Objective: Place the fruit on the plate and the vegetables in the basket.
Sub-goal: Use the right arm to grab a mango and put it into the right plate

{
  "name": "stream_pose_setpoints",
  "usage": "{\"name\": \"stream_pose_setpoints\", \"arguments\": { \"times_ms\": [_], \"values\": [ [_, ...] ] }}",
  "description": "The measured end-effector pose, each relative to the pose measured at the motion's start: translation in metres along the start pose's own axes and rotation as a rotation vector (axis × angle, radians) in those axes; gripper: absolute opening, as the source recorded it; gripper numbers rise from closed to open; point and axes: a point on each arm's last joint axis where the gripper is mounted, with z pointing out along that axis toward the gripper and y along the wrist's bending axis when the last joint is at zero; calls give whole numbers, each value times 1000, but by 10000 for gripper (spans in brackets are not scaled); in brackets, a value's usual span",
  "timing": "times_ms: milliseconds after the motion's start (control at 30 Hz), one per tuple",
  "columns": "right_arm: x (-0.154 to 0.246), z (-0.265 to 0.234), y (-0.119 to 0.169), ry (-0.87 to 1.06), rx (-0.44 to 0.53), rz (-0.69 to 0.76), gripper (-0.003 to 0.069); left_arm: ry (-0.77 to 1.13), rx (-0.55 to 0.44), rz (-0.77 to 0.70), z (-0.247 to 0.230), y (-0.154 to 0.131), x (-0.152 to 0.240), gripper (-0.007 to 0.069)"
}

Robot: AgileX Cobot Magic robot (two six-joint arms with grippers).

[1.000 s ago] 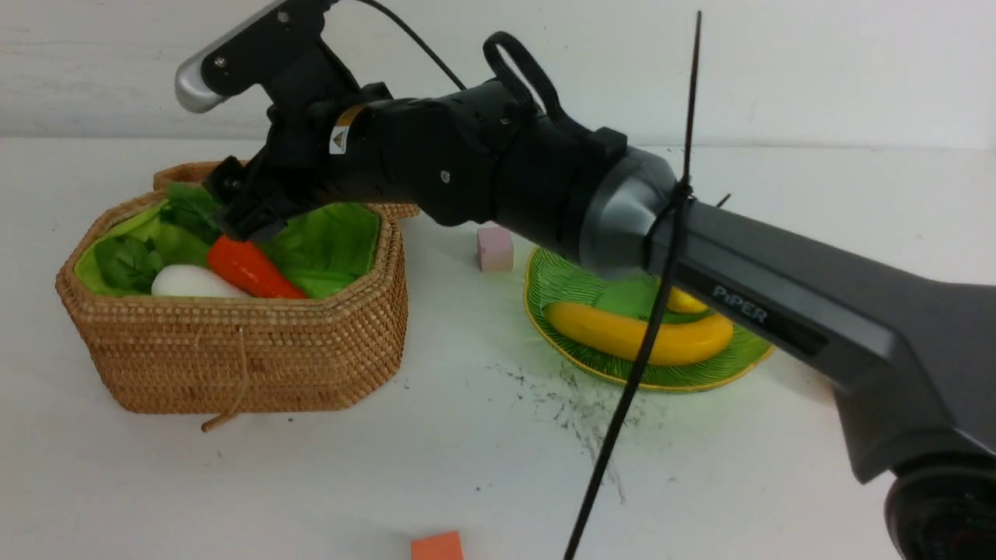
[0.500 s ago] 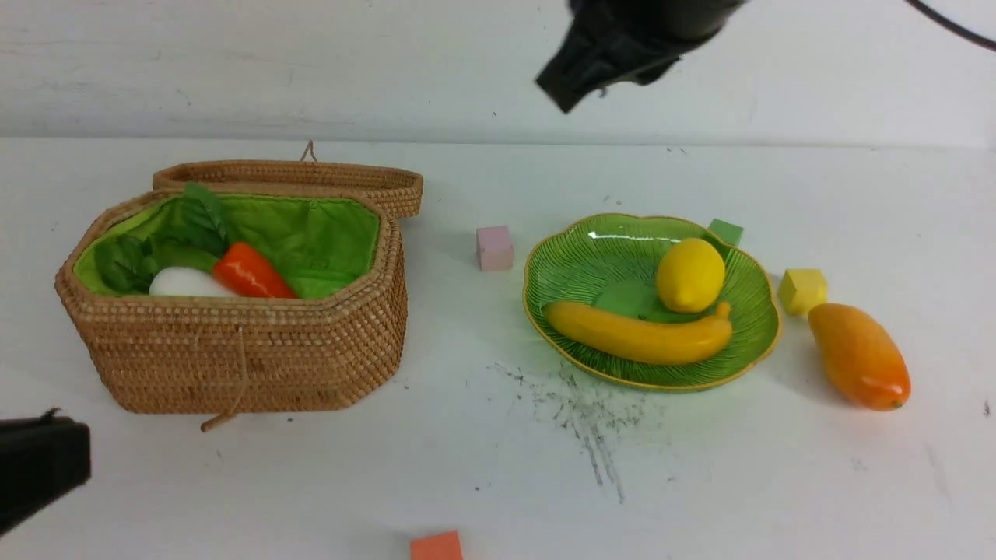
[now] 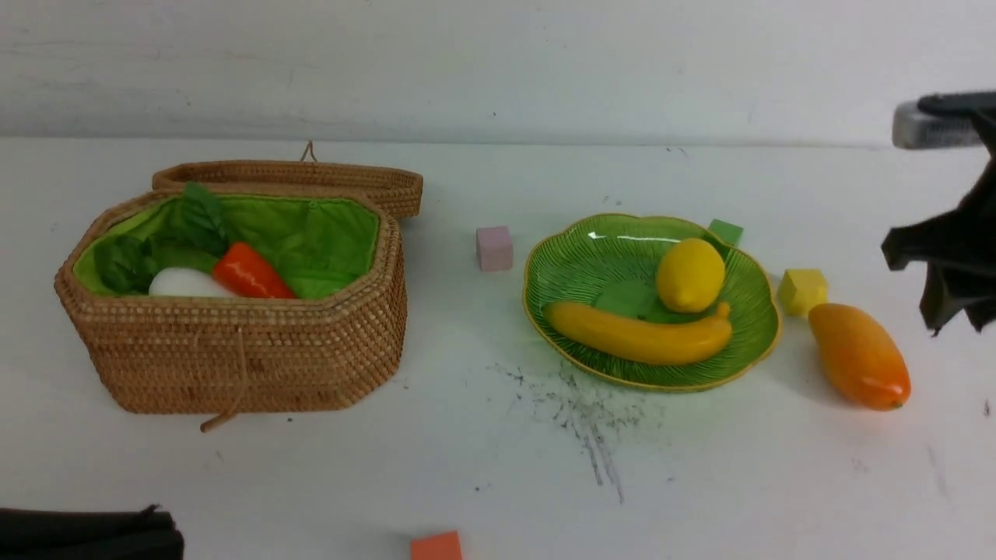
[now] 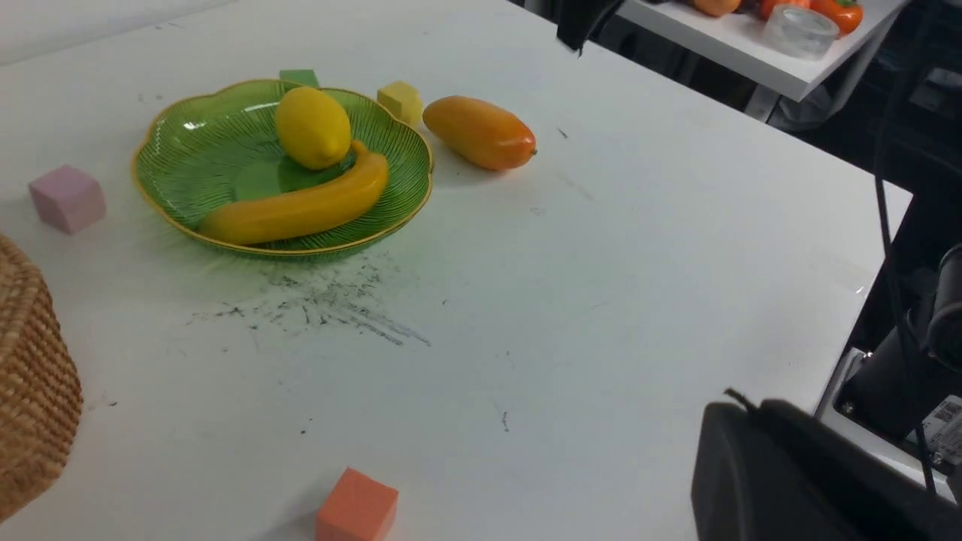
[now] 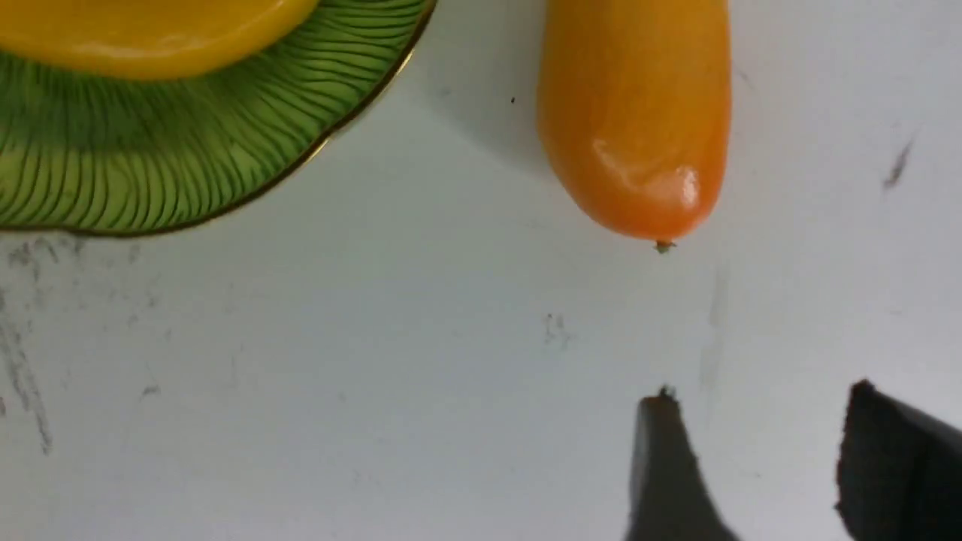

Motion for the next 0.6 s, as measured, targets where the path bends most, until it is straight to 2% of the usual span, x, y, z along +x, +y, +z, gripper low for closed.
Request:
{"name": "stream_pose_setpoints", "arguments": {
  "times_ms": [67, 100, 133, 233, 433, 600],
  "values": [
    [-8, 28, -13, 11, -44, 59, 508, 0, 2, 1, 0, 0, 0, 6],
    [-8, 28, -14, 6, -46, 60, 520, 0, 2, 1, 0, 0, 0, 6],
    [-14, 44, -18, -6, -65, 75, 608, -1, 4, -1, 0, 0, 0, 6],
    [-24, 67, -19, -43, -82, 77, 671, 0, 4, -1, 0, 0, 0, 7],
    [-36, 103, -20, -87, -90, 98, 664, 0, 4, -1, 0, 0, 0, 8],
    [-34, 140, -20, -21, -91, 108, 648, 0, 4, -1, 0, 0, 0, 16]
  ]
}}
